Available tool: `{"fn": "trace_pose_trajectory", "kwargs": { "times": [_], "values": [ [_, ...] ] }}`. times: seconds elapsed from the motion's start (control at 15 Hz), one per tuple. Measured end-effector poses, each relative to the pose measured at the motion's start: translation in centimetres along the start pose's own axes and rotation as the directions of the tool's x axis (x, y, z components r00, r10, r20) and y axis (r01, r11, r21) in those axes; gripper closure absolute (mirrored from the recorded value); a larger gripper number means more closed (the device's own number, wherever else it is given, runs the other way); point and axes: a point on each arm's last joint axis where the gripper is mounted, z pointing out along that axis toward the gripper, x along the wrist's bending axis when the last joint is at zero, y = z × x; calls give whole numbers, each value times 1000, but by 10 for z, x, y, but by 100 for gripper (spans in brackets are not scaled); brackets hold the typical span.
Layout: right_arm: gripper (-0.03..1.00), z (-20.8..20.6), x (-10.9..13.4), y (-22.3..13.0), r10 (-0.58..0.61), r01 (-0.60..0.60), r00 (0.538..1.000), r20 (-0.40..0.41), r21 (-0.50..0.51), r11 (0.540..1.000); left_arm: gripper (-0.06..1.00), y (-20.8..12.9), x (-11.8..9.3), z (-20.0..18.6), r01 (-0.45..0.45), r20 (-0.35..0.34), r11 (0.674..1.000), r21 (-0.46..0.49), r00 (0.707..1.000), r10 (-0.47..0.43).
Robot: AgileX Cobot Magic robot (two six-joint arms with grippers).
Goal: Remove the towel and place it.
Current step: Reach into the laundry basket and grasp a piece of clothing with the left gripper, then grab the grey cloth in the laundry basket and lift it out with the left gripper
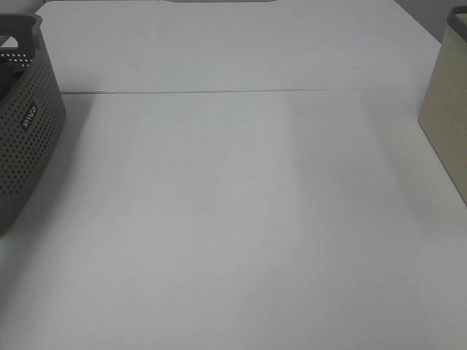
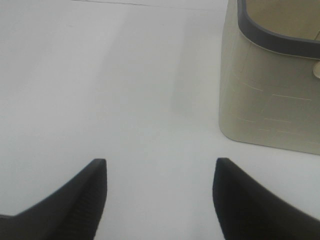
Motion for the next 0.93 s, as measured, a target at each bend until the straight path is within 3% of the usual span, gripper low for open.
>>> {"fn": "trace_pose_trajectory", "kwargs": {
  "times": [0.33,0.47,0.53,0.73,0.8,0.93],
  "values": [
    [36,0,0,0,0,0,1000,0,0,1000,-3,18,-3,42,-59,-2,998,-10,998,59],
    [36,0,0,0,0,0,1000,0,0,1000,5,18,-3,42,-61,-3,998,-11,998,60],
    [36,0,0,0,0,0,1000,0,0,1000,16,18,-3,42,-61,-3,998,-11,998,60],
    [36,0,0,0,0,0,1000,0,0,1000,74,18,-3,42,-34,-3,999,-10,999,34],
    [36,0,0,0,0,0,1000,0,0,1000,87,18,-3,42,-6,-2,1000,-10,1000,6],
    [36,0,0,0,0,0,1000,0,0,1000,94,17,-4,42,49,4,999,-6,999,-49]
  ]
}}
